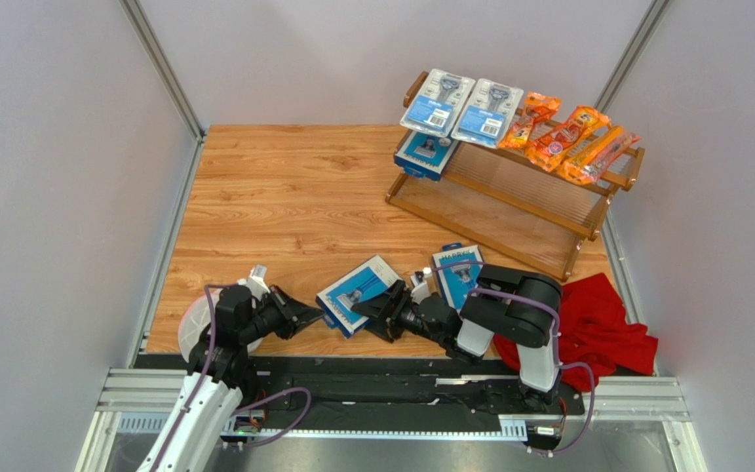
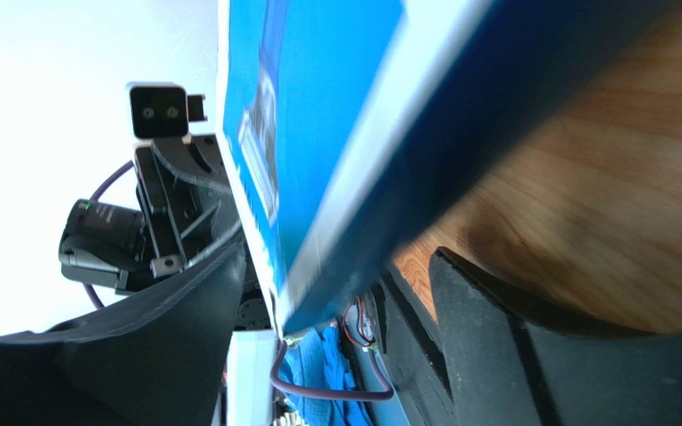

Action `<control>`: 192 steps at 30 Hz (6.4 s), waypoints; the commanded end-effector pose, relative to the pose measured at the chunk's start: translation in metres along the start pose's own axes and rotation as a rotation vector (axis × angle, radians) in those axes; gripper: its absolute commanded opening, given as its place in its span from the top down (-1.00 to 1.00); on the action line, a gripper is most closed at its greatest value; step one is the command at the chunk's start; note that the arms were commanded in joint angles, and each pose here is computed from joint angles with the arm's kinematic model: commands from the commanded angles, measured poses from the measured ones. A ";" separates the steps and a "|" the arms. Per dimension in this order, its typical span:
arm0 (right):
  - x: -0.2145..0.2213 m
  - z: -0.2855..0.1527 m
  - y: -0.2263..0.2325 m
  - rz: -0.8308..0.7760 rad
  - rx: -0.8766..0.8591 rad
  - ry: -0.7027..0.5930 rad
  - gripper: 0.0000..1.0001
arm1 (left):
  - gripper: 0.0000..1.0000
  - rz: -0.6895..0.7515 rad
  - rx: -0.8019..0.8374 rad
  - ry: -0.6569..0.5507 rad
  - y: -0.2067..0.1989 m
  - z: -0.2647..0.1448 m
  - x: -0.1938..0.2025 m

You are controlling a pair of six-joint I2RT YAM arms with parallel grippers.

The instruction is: Place and organize the shaving razors onto the shelf

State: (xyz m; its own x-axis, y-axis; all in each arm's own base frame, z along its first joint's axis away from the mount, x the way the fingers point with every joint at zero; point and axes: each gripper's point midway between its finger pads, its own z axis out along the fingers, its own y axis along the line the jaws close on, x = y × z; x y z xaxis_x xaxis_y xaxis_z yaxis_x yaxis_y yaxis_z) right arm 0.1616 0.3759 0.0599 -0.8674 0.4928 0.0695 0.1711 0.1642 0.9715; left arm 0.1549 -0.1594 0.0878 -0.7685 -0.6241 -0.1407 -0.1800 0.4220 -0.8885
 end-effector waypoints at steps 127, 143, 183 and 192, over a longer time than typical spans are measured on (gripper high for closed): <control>0.040 -0.169 0.089 -0.580 0.016 0.257 1.00 | -0.81 0.688 0.046 0.146 -0.131 -0.012 -0.027; 0.028 -0.154 0.080 -0.543 0.079 0.201 1.00 | -0.86 0.811 -0.417 -0.055 -0.091 -0.048 -0.090; -0.145 -0.161 0.139 -0.466 -0.092 -0.030 1.00 | -0.89 0.818 -0.396 -0.017 -0.082 -0.034 -0.086; -0.169 -0.171 0.138 -0.452 -0.085 -0.060 1.00 | -0.89 0.817 -0.399 -0.011 -0.081 -0.033 -0.086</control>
State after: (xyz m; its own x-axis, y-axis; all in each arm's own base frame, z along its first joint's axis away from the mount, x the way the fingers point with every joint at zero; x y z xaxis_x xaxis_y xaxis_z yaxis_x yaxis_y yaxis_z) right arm 0.2475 0.1691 0.1934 -0.8317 0.4812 -0.2770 -0.1284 0.3185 0.9392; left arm 0.2112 -0.1163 0.1834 -0.7607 -0.0506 -0.6471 0.1927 0.9344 -0.2996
